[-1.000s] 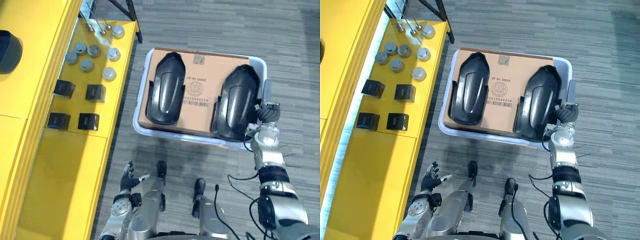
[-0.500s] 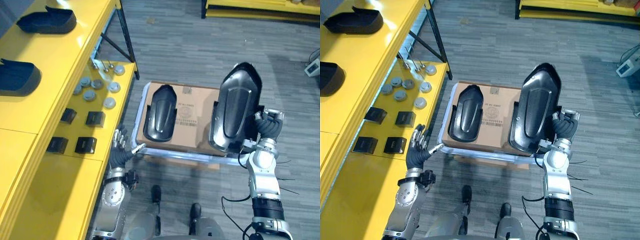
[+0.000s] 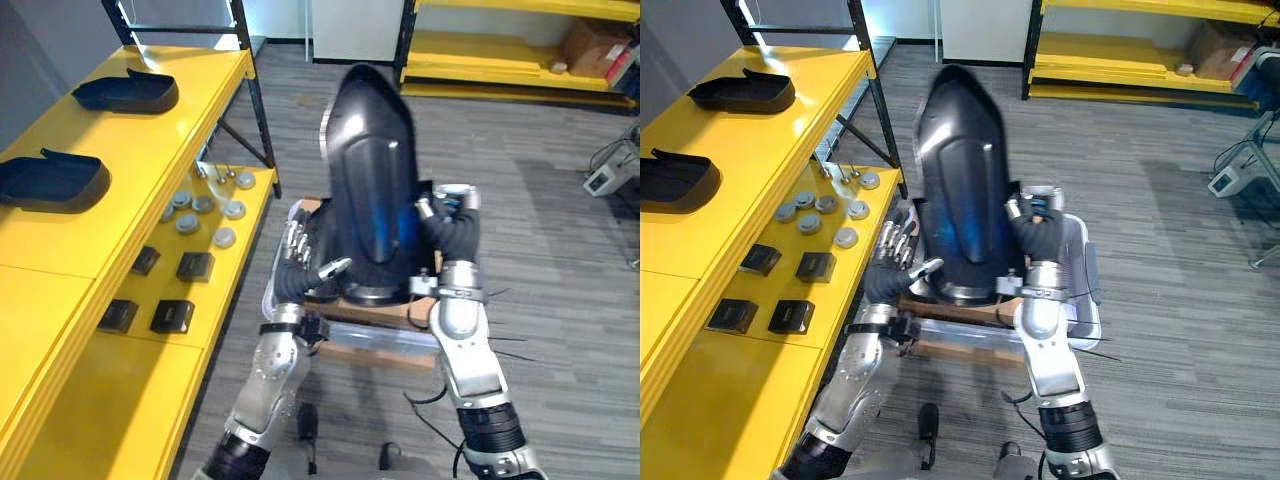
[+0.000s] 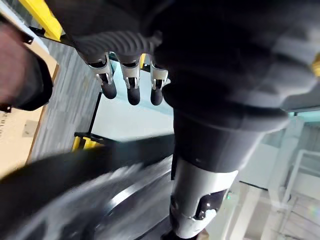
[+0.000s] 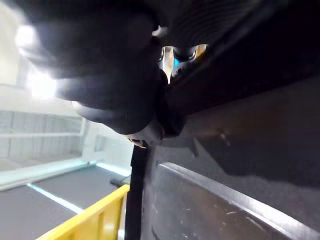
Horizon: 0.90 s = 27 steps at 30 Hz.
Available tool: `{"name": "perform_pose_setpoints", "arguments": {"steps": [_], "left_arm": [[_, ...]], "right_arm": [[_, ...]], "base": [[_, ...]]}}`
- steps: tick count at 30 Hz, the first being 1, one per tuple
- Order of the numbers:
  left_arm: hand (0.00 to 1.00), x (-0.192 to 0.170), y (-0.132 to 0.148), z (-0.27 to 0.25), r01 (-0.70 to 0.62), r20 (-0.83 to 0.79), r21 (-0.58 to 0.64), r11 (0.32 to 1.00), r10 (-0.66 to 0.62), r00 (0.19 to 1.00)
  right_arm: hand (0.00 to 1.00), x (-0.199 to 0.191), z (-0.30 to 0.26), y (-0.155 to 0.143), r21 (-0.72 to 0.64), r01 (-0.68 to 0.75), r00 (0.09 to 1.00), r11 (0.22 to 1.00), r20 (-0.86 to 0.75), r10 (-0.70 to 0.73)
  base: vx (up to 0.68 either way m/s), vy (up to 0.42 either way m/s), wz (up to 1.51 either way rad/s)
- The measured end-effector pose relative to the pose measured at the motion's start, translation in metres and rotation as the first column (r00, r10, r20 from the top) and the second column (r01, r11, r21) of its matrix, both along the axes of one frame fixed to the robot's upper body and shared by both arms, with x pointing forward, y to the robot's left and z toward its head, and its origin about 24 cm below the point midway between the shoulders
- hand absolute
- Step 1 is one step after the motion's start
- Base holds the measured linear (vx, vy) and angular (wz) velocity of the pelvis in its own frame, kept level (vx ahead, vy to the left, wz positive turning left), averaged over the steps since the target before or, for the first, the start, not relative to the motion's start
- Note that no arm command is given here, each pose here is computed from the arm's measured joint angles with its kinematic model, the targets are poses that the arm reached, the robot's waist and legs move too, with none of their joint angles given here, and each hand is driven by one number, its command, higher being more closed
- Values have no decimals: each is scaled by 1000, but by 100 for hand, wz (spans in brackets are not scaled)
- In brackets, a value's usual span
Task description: Walk over and take plastic housings, then place them on the shelf
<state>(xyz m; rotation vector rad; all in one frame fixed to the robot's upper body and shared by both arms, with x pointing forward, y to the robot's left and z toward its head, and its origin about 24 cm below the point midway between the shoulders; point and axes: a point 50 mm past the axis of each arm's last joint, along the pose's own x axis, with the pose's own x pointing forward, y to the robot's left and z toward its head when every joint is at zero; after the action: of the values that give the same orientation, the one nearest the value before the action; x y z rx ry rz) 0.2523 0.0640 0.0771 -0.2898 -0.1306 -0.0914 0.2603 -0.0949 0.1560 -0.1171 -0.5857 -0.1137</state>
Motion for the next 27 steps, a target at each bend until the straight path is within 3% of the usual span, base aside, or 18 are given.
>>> {"name": "perform_pose_setpoints", "arguments": {"steps": [1, 5, 6, 21, 27], "left_arm": [[100, 2, -1, -1, 2, -14, -1, 1000, -2, 1000], [100, 5, -2, -7, -18, -53, -6, 1000, 18, 998], [100, 7, -2, -5, -20, -56, -20, 1000, 18, 998], [100, 11, 6, -11, -44, -80, 31, 999, 46, 996], [100, 3, 23, -4, -120, -24, 49, 992, 121, 992]], "right_arm": [[100, -2, 0, 5, -1, -27, 1000, 1000, 4, 27], [100, -4, 1, 11, -7, -59, 998, 998, 19, 59], [0, -4, 1, 11, -9, -58, 998, 998, 20, 58], [0, -9, -8, -4, -80, -172, 985, 982, 10, 174], [0, -17, 25, -36, -11, -106, 981, 994, 165, 106]], "base": [[13, -8, -5], [17, -7, -4], [0, 0, 0], [0, -3, -1], [8, -4, -2]]}}
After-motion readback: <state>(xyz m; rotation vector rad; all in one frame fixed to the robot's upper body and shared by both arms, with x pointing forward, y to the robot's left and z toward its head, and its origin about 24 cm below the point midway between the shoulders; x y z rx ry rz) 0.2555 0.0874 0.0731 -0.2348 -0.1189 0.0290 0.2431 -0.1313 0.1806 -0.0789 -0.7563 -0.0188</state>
